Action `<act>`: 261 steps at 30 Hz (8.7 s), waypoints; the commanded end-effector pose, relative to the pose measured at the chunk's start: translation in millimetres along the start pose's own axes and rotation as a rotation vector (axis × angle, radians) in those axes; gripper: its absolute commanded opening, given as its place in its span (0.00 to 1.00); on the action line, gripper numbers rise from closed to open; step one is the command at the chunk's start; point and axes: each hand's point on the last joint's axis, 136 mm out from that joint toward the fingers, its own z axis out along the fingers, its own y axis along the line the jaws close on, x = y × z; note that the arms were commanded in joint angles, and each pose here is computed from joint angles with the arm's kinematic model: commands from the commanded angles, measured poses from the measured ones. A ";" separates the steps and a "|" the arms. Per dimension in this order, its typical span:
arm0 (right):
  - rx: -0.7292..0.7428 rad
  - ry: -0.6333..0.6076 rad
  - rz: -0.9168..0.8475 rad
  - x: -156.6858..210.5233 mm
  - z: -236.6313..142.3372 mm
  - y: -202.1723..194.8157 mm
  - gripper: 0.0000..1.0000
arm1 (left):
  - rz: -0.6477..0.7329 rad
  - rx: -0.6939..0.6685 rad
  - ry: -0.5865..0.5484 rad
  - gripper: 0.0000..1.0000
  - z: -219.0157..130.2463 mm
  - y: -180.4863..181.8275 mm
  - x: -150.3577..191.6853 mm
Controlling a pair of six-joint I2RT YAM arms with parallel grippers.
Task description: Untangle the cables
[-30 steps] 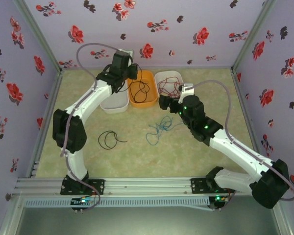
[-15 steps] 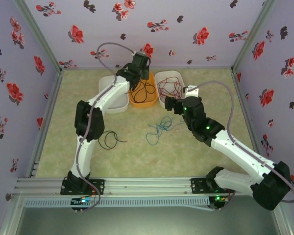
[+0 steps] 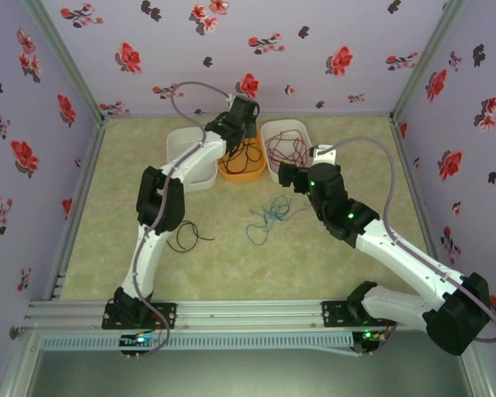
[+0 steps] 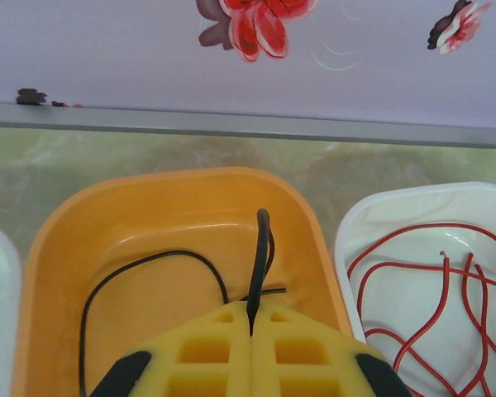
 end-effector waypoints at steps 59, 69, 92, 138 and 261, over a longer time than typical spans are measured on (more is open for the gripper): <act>0.158 0.198 -0.043 34.2 39.0 -8.2 0.99 | -0.069 -0.023 0.022 1.00 -144.8 100.0 41.4; 0.178 0.306 -0.026 71.5 56.3 -7.6 0.99 | -0.097 -0.142 0.278 1.00 -202.8 159.9 168.4; 0.150 0.337 -0.015 83.7 61.9 -2.2 0.99 | -0.007 -0.114 0.619 0.37 -223.1 148.5 292.3; -0.481 0.610 0.104 136.7 73.5 112.6 0.74 | 0.216 0.502 0.178 0.00 -277.5 54.6 114.1; 0.417 0.535 0.081 140.0 51.8 -77.1 0.75 | 0.272 0.240 0.352 0.80 -121.9 -32.5 195.1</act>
